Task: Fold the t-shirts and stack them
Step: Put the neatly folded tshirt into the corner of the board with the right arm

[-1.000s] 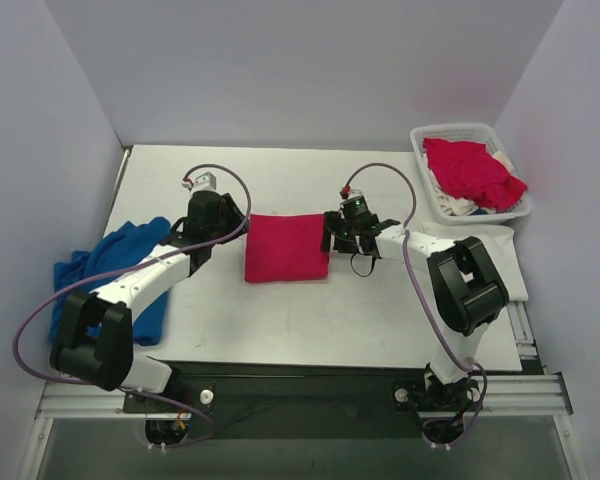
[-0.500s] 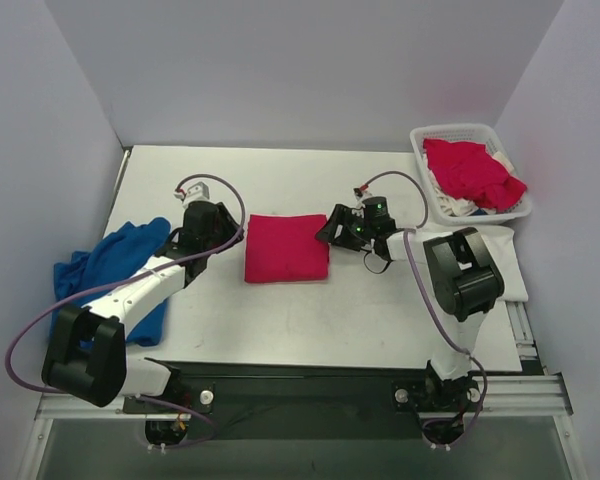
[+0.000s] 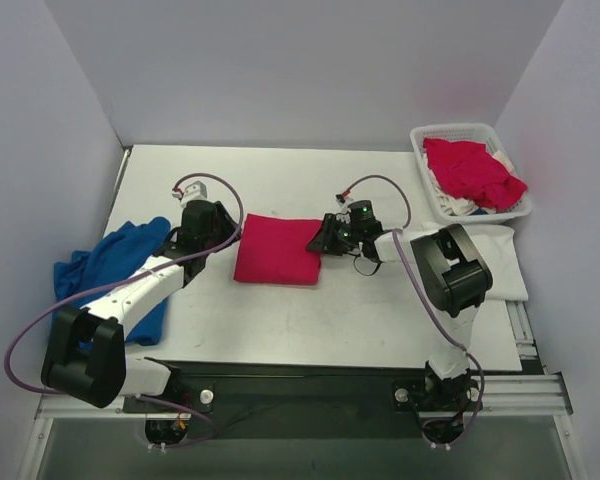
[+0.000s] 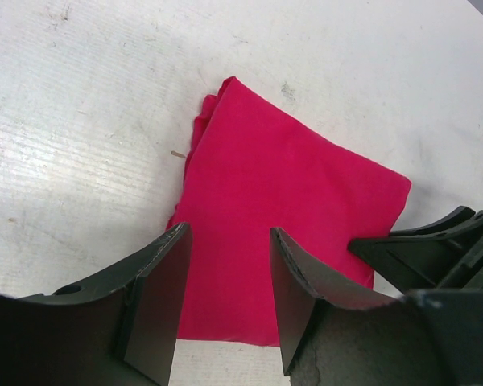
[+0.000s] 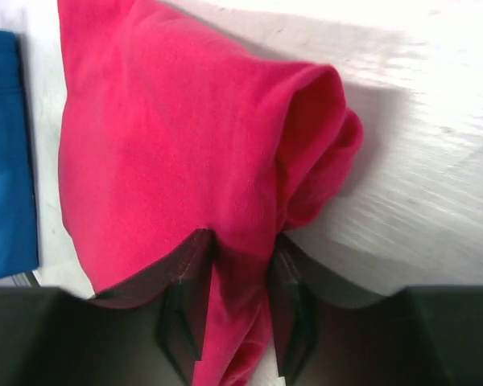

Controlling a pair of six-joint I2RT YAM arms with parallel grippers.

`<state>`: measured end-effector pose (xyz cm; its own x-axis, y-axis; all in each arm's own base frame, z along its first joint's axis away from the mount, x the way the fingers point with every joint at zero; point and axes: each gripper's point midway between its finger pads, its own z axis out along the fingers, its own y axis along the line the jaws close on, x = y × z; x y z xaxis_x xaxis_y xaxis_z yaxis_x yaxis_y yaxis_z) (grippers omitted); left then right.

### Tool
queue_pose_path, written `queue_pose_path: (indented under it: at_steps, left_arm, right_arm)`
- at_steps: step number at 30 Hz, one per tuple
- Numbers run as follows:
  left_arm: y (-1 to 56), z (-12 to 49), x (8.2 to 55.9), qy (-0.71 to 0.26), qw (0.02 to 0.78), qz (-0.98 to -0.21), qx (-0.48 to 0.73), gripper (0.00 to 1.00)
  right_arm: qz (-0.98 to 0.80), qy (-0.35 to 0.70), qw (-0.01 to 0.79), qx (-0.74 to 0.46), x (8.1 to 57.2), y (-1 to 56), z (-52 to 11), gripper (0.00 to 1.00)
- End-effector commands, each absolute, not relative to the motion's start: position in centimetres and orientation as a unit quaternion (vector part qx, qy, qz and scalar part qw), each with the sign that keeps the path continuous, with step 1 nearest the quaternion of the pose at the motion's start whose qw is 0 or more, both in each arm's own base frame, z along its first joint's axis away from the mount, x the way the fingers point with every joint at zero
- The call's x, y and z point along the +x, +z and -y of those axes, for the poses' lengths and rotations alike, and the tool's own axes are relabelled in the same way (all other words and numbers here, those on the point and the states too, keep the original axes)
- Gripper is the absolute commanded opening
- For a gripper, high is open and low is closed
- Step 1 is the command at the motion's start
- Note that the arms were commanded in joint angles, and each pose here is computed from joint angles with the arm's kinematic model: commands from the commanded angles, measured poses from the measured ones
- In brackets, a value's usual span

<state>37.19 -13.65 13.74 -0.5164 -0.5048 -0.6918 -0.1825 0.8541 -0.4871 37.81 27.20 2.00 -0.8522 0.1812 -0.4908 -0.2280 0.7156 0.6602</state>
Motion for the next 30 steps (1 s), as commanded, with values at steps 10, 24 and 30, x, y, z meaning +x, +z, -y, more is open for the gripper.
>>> queue_pose_path:
  at_steps: [10, 24, 30]
  left_arm:
    - [15.6, 12.9, 37.6, -0.182, 0.473, -0.836, -0.211, 0.55]
    - [15.5, 13.7, 38.6, -0.191, 0.47, -0.836, -0.207, 0.55]
    - [15.7, 14.4, 39.5, -0.202, 0.476, -0.831, -0.204, 0.55]
  right_arm:
    - [-0.956, 0.231, 0.177, -0.023, 33.4, -2.1, -23.8, 0.0]
    - [-0.972, 0.01, 0.233, -0.014, 30.3, 5.3, -13.1, 0.0]
    - [-0.965, -0.078, 0.249, 0.008, 27.8, 9.4, -7.2, 0.0]
